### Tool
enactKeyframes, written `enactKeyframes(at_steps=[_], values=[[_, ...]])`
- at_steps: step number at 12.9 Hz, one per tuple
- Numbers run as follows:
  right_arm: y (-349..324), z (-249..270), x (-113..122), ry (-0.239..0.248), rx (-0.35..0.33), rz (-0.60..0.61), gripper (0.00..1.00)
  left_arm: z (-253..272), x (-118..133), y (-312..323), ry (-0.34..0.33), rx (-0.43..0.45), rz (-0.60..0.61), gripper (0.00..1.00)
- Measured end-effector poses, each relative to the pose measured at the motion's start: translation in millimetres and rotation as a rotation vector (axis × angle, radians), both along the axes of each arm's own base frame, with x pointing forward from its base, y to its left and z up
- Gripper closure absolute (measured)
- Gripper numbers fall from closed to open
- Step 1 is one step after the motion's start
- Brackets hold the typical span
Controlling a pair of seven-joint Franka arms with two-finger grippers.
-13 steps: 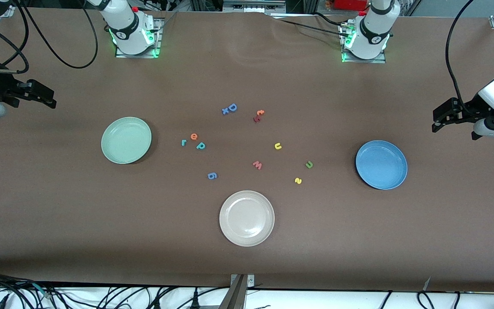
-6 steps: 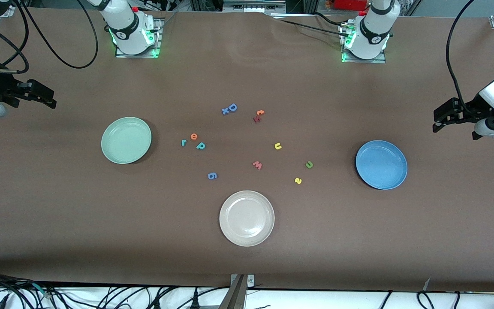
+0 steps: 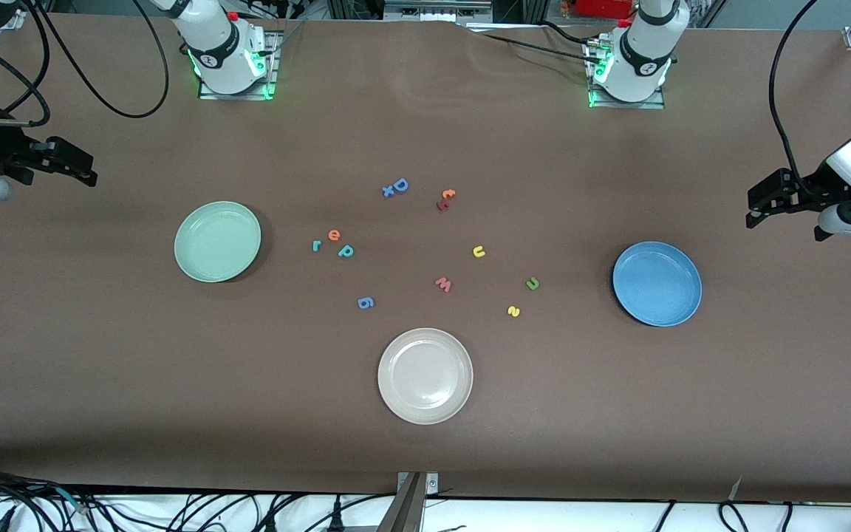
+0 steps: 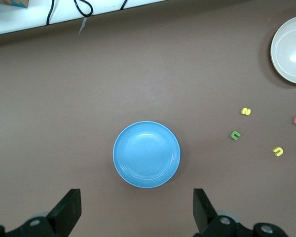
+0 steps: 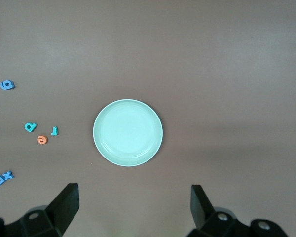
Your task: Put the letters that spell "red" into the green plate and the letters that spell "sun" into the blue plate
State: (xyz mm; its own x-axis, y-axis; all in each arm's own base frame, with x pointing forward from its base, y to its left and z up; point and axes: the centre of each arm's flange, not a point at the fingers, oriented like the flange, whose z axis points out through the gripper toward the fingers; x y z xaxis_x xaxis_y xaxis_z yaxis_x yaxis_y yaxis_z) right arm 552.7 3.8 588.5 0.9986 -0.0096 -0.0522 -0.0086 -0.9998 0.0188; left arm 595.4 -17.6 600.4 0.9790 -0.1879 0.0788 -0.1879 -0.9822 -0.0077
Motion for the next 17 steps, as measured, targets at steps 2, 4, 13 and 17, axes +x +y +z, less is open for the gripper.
enactKeyframes(at_steps=[2, 4, 13, 17], values=[[0.0, -0.2, -0.4, 0.003, 0.0, 0.0, 0.0, 0.0, 0.0, 0.0, 0.0, 0.0, 0.0, 0.0], [-0.1, -0.7, -1.9, 0.014, 0.0, 0.0, 0.0, 0.0, 0.0, 0.0, 0.0, 0.0, 0.0, 0.0], [-0.2, 0.4, -5.7, 0.034, 0.0, -0.001, 0.0, 5.3, 0.4, 0.0, -0.011, 0.0, 0.0, 0.0], [-0.2, 0.8, -5.5, 0.032, 0.0, -0.001, 0.0, 5.3, 0.4, 0.0, -0.011, 0.0, 0.0, 0.0]])
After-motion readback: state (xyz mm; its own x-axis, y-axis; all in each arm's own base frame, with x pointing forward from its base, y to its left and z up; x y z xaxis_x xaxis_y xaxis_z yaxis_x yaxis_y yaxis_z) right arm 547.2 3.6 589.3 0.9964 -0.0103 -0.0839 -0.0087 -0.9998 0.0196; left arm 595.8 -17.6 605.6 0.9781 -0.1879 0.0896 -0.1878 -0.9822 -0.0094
